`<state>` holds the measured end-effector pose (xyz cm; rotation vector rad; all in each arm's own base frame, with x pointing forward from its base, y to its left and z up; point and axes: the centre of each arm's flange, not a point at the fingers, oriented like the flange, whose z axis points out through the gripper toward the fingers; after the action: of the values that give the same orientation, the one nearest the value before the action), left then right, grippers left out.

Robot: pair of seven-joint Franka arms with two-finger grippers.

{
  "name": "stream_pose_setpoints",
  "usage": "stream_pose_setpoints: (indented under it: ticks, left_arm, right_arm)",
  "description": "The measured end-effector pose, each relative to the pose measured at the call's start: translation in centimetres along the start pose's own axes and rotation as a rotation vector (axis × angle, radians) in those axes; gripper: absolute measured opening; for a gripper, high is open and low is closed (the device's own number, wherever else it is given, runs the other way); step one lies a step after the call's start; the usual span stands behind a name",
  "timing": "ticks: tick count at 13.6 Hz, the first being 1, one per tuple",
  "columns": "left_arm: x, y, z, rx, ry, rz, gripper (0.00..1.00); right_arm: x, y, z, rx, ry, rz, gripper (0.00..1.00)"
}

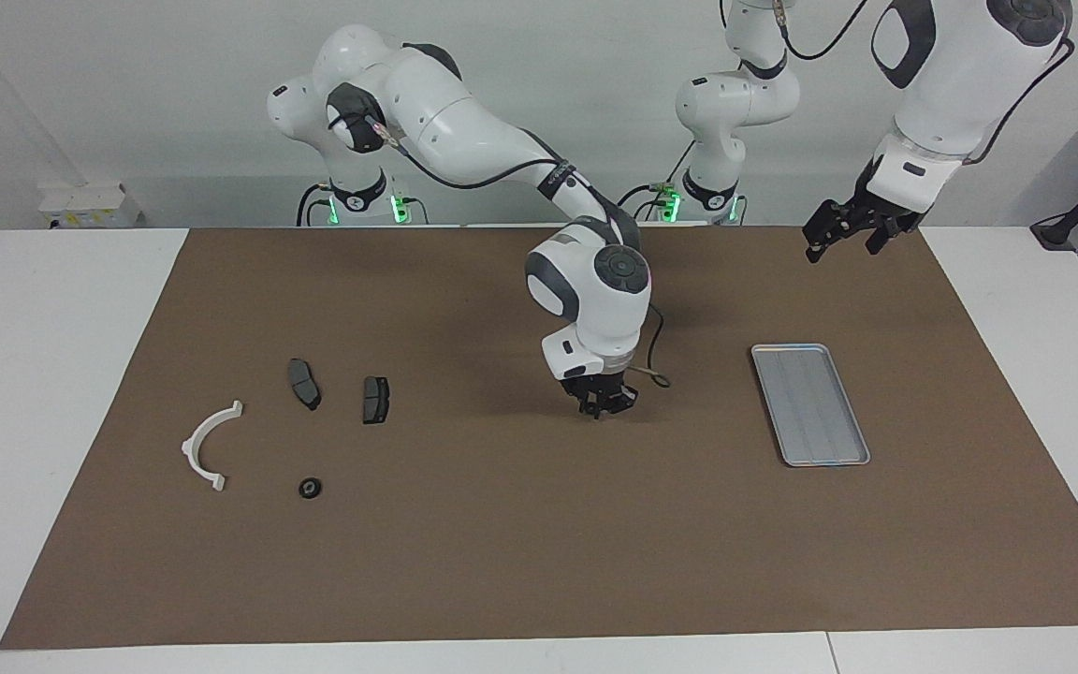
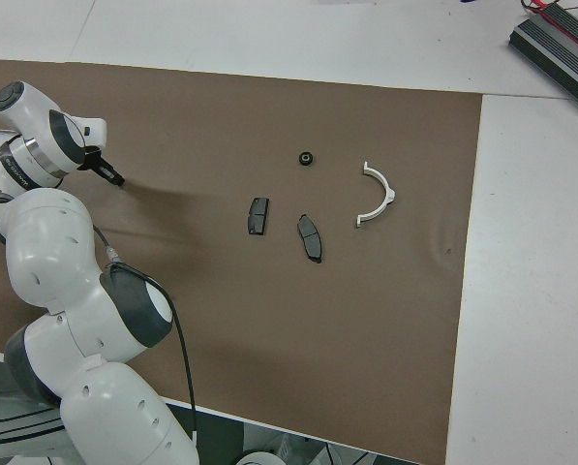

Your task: Pick bearing gear from pile to tray

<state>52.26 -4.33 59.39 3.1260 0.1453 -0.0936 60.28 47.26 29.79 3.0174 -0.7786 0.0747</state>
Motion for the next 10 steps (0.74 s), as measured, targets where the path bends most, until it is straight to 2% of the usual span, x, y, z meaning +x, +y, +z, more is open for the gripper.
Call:
stream_pose_setpoints:
  ticks: [7, 8, 10]
  left_arm:
    - [0.02, 0.06, -0.02, 0.000, 0.002, 0.000, 1.00]
    - [0.07, 0.05, -0.06, -0.001, 0.007, 0.000, 1.00]
    - [0.18, -0.14, -0.14, -0.003, 0.015, -0.004, 1.00]
  right_arm:
    - [0.03, -0.12, 0.81, 0.002, 0.009, -0.005, 0.24]
    - [0.01, -0.08, 0.86, -0.002, 0.008, -0.005, 0.29]
    - [-0.04, 0.02, 0.95, -0.012, 0.004, -0.005, 0.53]
